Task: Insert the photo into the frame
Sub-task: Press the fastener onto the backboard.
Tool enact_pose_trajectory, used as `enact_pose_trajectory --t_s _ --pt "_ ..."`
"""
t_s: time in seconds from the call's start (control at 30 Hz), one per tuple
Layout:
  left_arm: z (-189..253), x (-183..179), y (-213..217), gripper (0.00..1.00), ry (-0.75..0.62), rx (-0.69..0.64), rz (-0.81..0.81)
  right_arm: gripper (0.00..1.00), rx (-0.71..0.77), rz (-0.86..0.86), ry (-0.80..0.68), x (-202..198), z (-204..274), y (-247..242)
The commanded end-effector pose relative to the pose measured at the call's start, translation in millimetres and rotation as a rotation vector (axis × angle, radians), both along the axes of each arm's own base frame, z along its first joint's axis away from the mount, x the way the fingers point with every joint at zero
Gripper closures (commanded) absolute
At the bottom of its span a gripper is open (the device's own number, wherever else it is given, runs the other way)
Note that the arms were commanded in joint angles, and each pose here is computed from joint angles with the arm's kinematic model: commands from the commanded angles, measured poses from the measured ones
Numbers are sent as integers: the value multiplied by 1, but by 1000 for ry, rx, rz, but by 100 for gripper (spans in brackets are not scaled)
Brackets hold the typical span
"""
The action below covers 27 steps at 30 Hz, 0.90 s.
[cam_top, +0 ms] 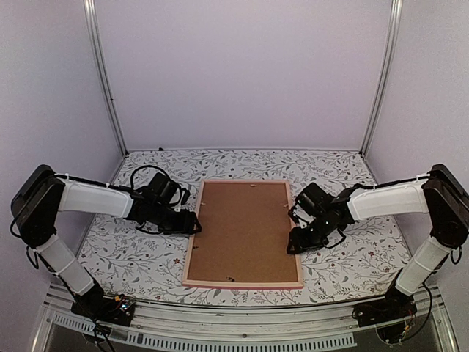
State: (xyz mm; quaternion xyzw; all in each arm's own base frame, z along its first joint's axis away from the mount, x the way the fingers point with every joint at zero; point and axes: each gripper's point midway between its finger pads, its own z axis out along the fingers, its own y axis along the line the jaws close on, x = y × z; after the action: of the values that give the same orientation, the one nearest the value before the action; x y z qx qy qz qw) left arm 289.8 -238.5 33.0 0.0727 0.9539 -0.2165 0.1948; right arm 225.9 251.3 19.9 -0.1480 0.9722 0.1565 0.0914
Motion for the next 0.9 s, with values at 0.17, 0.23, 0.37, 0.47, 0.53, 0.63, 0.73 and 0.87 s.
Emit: enact_pose_trajectory --t_s 0.17,0.23,0.37,0.47,0.53,0.63,0.73,0.87 --pt "4 -1 0 33 -31 -3 -3 60 -91 20 -32 -5 -22 -20" --pt "4 -1 0 33 -31 -3 -3 62 -97 26 -39 -5 -25 -23" --pt "3 -2 1 33 -30 1 -2 66 -105 53 -50 -8 -29 -26" --pt "2 -3 2 33 -27 2 -3 68 -105 74 -53 -9 -31 -26" --pt "1 -3 2 33 -27 3 -2 68 -103 90 -56 -9 -32 -25" --pt "1 -3 3 33 -27 5 -1 69 -93 108 -53 -11 -35 -23" --pt "1 -3 3 33 -29 5 0 72 -85 120 -53 -11 -38 -21" --pt "0 -4 4 33 -26 8 -1 74 -55 145 -45 -12 -36 -14"
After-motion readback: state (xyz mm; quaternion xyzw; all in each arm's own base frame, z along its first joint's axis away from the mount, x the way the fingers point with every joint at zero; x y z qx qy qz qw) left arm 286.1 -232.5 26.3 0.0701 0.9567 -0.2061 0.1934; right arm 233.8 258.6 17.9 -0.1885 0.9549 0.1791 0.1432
